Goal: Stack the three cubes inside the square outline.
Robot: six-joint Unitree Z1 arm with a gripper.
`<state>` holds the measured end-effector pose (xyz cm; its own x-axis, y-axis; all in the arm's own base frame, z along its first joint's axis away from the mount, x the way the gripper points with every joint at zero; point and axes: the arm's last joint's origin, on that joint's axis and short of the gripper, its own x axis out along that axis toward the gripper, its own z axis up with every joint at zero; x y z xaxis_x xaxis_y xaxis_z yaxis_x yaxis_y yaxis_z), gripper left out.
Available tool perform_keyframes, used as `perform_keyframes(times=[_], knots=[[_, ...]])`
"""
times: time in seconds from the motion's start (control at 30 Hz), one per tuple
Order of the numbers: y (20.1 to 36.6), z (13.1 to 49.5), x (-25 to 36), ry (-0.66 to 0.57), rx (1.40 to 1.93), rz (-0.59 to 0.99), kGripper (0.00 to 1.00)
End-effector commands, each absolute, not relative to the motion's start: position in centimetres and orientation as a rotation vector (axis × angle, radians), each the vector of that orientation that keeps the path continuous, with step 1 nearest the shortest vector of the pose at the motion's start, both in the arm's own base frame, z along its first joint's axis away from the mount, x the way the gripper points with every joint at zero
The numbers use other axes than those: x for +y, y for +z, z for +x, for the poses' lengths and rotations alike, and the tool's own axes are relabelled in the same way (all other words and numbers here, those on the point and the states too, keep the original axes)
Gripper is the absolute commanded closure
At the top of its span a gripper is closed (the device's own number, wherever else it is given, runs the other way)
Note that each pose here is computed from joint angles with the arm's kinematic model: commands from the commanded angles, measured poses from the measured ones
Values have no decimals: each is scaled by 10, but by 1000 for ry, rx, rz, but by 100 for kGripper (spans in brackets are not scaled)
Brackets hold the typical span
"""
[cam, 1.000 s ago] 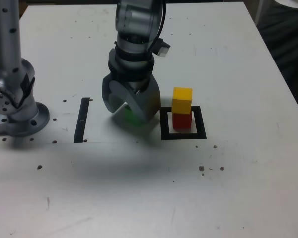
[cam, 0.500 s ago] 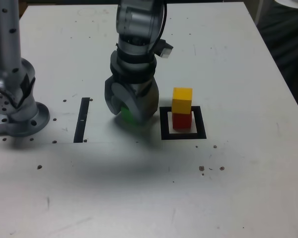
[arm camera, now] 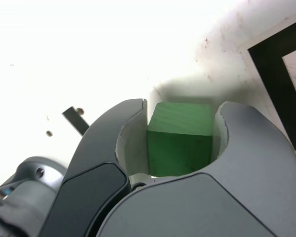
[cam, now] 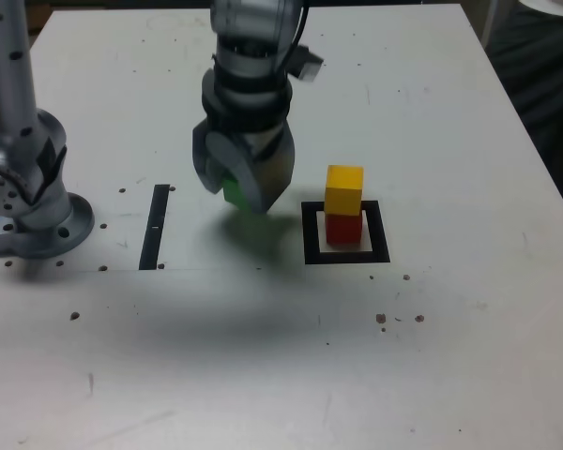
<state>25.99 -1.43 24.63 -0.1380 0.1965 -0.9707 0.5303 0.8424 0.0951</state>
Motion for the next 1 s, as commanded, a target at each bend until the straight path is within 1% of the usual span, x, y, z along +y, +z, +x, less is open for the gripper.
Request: perform_keyframes(times=[0.0,0.27,0.43,0.77,0.97], knots=[[257,261,-15,-309,1700,569,72],[295,272,-16,-277,1692,552,72],[312,280,-16,-231,1692,518,72],[325,302,-19,-121,1696,383,72],[331,316,-22,-99,1693,317,72]])
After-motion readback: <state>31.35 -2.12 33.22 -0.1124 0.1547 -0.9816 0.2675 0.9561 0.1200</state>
